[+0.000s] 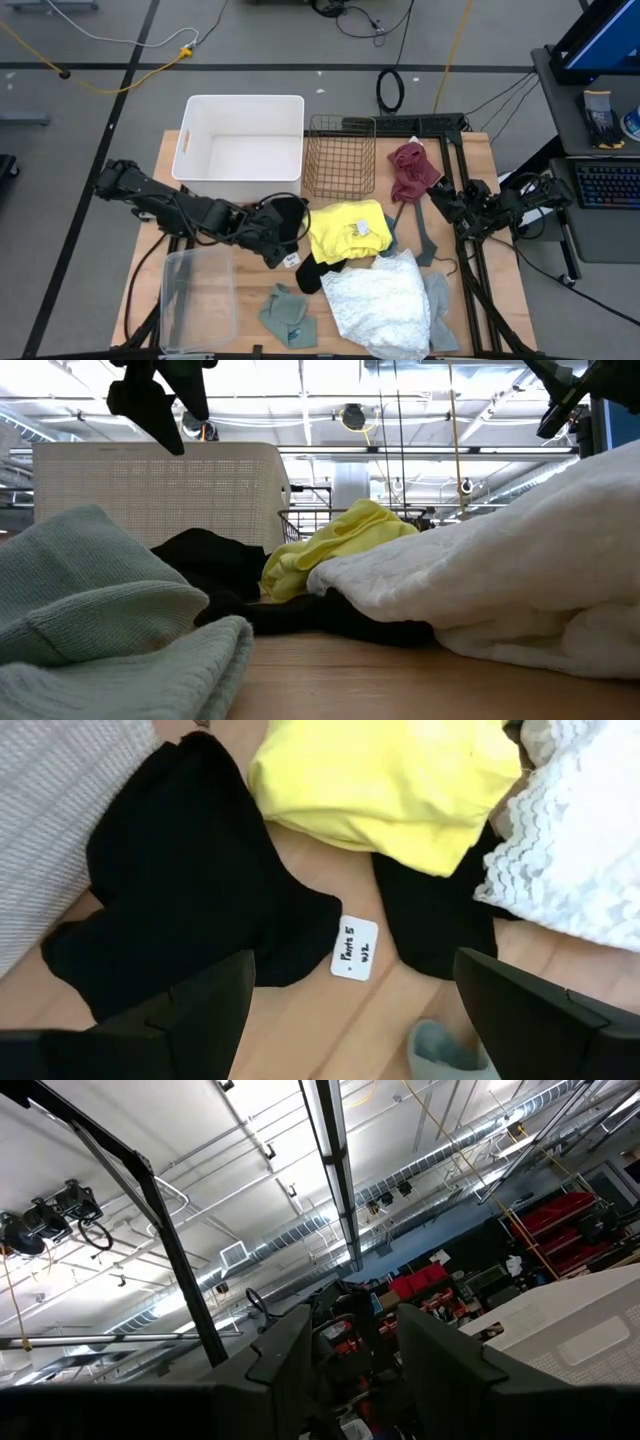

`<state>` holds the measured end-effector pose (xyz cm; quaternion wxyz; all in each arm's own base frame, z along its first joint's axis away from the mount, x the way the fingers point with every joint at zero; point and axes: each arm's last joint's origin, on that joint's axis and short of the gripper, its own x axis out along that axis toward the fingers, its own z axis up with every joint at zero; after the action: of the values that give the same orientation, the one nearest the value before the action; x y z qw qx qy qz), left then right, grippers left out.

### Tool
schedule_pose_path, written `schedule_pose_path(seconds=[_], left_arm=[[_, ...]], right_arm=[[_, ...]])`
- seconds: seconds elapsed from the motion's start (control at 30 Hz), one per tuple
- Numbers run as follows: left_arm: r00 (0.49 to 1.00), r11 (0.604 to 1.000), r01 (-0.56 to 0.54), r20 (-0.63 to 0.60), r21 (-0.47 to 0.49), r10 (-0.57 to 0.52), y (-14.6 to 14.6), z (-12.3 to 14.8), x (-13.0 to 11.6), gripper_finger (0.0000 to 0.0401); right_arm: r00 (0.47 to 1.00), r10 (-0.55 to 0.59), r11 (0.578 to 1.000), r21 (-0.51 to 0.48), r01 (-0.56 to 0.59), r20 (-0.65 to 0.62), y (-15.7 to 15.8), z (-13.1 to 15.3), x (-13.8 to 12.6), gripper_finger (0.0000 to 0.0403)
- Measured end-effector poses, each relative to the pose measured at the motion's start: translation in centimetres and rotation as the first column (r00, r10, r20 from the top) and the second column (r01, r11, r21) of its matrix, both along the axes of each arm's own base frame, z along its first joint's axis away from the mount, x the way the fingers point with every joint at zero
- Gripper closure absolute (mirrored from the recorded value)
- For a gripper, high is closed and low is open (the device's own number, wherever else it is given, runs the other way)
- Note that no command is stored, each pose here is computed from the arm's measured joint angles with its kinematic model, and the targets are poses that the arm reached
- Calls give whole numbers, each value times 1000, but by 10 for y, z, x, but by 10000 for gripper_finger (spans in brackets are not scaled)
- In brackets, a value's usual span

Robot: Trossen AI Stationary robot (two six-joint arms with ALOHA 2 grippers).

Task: Pick & Place Cloths
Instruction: Put the black pants into the wire basket

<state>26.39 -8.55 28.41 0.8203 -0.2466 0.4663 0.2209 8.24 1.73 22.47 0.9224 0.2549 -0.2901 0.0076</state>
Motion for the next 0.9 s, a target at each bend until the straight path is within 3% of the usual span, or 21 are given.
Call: schedule_pose_path(seconds=[0.17, 0.33, 0.53, 0.9], left_arm=[[999, 998, -38, -14, 49, 39, 3, -7, -3, 54], [989, 991, -129, -66, 37, 131, 6, -30, -10, 54], [951, 957, -291, -106, 10, 291, 9, -54, -20, 54], [890, 895, -443, -98, 51, 446, 26, -70, -24, 54]], right_arm=[[1000, 0, 1000, 0, 0, 0, 0, 0, 0, 261], [1000, 0, 1000, 0, 0, 0, 0, 0, 0, 261], [1000, -1, 1000, 0, 1, 0, 0, 0, 0, 261], [999, -42, 999, 29, 42, -11, -1, 0, 0, 261]])
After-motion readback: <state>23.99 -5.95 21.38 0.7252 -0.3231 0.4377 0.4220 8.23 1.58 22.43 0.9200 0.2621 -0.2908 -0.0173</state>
